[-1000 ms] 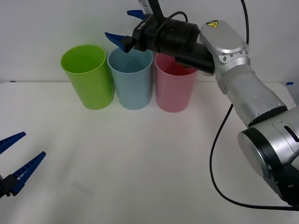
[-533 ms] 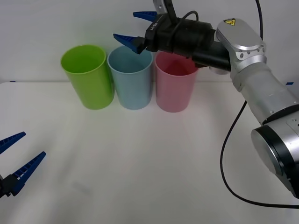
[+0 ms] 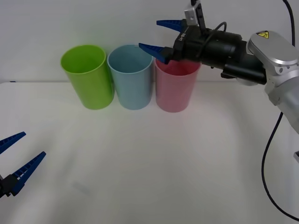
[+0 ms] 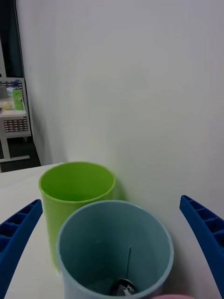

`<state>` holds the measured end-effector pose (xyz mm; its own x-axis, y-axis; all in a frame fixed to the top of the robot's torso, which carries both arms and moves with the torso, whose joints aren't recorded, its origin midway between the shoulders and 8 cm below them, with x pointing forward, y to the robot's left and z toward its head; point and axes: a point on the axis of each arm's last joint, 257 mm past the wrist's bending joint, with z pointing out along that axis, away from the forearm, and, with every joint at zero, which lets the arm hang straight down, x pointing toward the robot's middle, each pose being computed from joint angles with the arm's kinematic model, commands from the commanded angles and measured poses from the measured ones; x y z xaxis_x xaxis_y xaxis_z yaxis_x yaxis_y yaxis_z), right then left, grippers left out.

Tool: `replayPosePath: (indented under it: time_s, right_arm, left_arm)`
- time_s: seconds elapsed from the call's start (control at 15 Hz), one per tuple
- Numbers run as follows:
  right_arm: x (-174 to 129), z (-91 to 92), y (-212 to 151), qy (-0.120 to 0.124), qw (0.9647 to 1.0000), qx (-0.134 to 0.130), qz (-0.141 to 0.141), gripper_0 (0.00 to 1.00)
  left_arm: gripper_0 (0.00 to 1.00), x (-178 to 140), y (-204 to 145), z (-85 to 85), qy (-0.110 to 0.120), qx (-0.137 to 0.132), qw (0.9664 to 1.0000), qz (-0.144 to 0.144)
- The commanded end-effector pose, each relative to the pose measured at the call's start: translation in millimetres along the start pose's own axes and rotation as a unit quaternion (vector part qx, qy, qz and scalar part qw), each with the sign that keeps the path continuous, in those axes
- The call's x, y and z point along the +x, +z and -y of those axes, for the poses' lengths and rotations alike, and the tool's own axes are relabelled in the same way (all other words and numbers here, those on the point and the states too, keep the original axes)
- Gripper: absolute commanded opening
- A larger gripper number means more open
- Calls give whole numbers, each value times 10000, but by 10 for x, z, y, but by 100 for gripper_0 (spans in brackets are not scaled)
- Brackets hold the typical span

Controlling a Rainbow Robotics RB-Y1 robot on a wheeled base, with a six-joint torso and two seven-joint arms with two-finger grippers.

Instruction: Grasp the object on the table and drop it into the matching bin: aluminum can to the light blue bin, PET bottle to the pink bin.

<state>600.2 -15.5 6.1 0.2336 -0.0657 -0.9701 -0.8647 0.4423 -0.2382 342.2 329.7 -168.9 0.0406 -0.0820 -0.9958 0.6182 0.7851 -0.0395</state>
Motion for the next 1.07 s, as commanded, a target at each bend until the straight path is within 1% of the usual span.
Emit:
replayPosePath:
  time_s: [0.07, 0.27, 0.47, 0.53, 0.6, 0.8, 0.87, 0.93, 1.07]
  right_arm:
    - [91, -123, -317, -57, 10000, -26, -14, 100]
    - [209, -278, -650, -96, 9999, -13, -64, 100]
    - [435, -479, -965, 38, 9998, 1, -176, 100]
    - [489, -536, -1041, 46, 9998, 18, -204, 100]
    - [563, -629, -1141, 113, 9997, 36, -222, 100]
    - [777, -825, -1444, 192, 9992, 191, -293, 100]
    - [832, -870, -1532, 167, 9991, 232, -323, 100]
    - [889, -926, -1628, 10, 9990, 292, -325, 100]
    - [1050, -1024, -1793, -31, 9985, 382, -387, 100]
  left_arm:
    - [100, 0, 0, 0, 0, 0, 10000, 0]
    - [100, 0, 0, 0, 0, 0, 10000, 0]
    - [100, 0, 0, 0, 0, 0, 10000, 0]
    - [100, 0, 0, 0, 0, 0, 10000, 0]
    - [100, 0, 0, 0, 0, 0, 10000, 0]
    - [100, 0, 0, 0, 0, 0, 10000, 0]
    - [100, 0, 0, 0, 0, 0, 10000, 0]
    - [100, 0, 0, 0, 0, 0, 10000, 0]
    - [100, 0, 0, 0, 0, 0, 10000, 0]
